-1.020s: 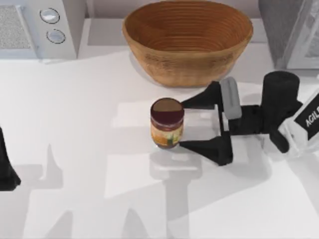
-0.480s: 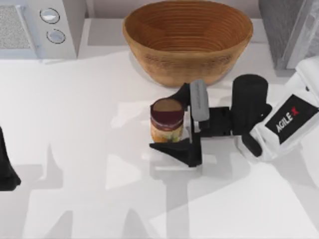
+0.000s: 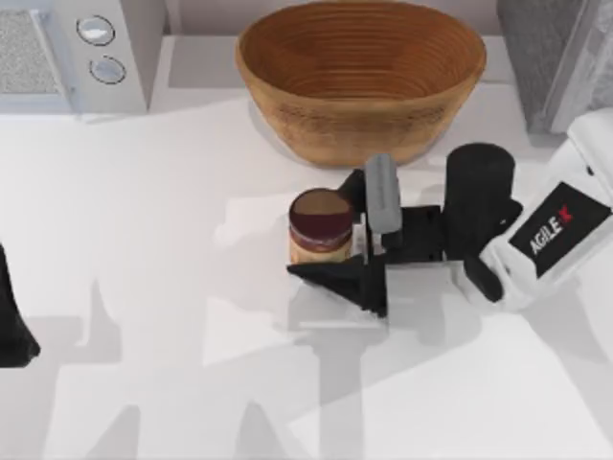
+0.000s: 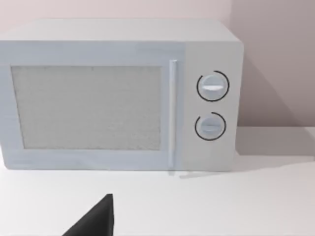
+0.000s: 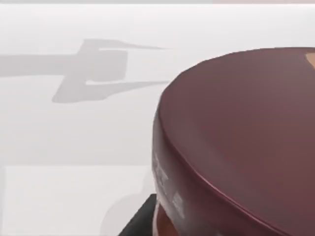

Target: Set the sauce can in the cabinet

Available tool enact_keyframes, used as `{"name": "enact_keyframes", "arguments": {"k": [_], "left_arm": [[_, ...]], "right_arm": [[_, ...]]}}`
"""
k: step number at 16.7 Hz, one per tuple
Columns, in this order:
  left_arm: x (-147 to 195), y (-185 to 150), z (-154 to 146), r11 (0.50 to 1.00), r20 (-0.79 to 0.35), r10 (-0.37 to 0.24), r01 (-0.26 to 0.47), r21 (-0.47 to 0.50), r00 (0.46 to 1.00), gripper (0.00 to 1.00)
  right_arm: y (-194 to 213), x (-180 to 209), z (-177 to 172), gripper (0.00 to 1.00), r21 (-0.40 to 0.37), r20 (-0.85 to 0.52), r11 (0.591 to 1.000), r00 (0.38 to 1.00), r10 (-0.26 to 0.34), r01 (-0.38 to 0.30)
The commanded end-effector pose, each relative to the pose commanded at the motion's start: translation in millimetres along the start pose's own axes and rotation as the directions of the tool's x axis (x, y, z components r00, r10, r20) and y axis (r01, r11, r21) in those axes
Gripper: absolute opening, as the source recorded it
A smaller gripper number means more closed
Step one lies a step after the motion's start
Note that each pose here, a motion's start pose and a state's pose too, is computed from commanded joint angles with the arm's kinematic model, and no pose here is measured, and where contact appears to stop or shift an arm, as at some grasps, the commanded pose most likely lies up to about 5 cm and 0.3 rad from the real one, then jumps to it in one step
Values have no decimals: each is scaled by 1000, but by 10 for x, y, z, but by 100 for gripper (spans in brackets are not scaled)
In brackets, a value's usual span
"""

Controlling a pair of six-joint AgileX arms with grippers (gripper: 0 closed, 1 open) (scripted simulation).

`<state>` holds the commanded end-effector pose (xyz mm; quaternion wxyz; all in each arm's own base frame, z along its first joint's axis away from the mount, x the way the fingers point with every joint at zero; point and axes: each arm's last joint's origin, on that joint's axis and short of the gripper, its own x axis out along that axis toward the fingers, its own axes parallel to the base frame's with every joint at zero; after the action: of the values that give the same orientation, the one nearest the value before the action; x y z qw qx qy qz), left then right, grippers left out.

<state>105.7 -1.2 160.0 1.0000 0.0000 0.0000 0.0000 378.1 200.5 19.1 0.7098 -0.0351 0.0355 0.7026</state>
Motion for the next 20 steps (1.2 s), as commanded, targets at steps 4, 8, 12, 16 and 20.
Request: {"name": "enact_keyframes", "arguments": {"k": [4,8,12,16,20], "left_arm": [[0,0,0,1000,0,0,0,0,1000,100],[0,0,0,1000,0,0,0,0,1000,100],[0,0,0,1000,0,0,0,0,1000,100],[0,0,0,1000,0,0,0,0,1000,100],[0,0,0,1000,0,0,0,0,1000,100]], "right_arm": [[0,0,0,25,0,0,1000,1000,0,0],[0,0,0,0,0,0,1000,1000,0,0],[0,0,0,0,0,0,1000,1000,0,0],[-7,-12,3,0,1,0,1000,1000,-3,3],[-39,1,252,0,-7,2,1000,1000,4,-4]]}}
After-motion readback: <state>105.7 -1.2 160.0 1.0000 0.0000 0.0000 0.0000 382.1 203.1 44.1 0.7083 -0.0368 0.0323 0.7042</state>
